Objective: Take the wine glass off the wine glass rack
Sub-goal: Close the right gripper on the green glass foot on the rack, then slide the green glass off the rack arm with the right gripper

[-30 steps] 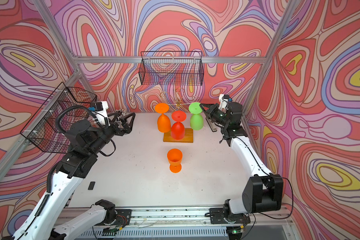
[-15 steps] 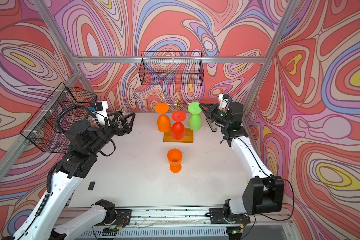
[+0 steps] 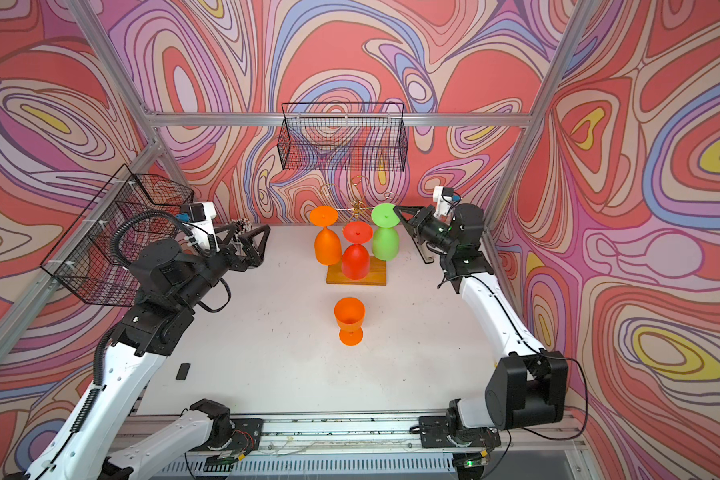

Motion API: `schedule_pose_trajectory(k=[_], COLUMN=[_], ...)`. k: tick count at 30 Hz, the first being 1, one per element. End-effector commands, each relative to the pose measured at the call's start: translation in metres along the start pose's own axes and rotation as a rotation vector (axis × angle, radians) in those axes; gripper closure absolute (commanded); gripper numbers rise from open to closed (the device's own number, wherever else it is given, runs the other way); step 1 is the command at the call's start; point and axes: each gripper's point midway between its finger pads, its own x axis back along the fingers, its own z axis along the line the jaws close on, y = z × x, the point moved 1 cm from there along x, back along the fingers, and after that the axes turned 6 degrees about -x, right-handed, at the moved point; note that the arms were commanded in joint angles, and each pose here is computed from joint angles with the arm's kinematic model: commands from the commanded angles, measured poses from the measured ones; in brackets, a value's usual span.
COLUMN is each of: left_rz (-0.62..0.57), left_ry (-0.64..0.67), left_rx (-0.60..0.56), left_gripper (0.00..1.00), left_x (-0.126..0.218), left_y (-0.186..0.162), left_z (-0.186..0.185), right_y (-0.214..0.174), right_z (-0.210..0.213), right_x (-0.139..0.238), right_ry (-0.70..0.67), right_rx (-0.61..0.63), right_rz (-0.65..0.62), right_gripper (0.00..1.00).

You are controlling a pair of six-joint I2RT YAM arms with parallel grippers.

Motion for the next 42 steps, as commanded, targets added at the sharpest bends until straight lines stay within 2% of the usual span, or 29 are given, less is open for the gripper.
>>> schedule_pose_trajectory(k=[1,25,42], left_rz=[-0.002,0.007,0.012], left_ry=[-0.002,0.009,0.005], left_rx=[-0.007,-0.015,-0.016], left_gripper=[0.0,0.0,0.0], left_x=[0.002,0.004,0.003], left_y=[0.001,-0.001,-0.002], left_z=[0.001,0.004,0.004], right_y=[-0.001,0.015,0.028], right_z=[0.005,-0.005,-0.004], right_x=[-0.007,-0.032,-0.033], right_ry=[0.023,0.006,-0.035], right_rx=[0.014,0.043,0.09], right_rz=[0.004,-0.025,-0.084], right_gripper=[1.0,1.0,1.0])
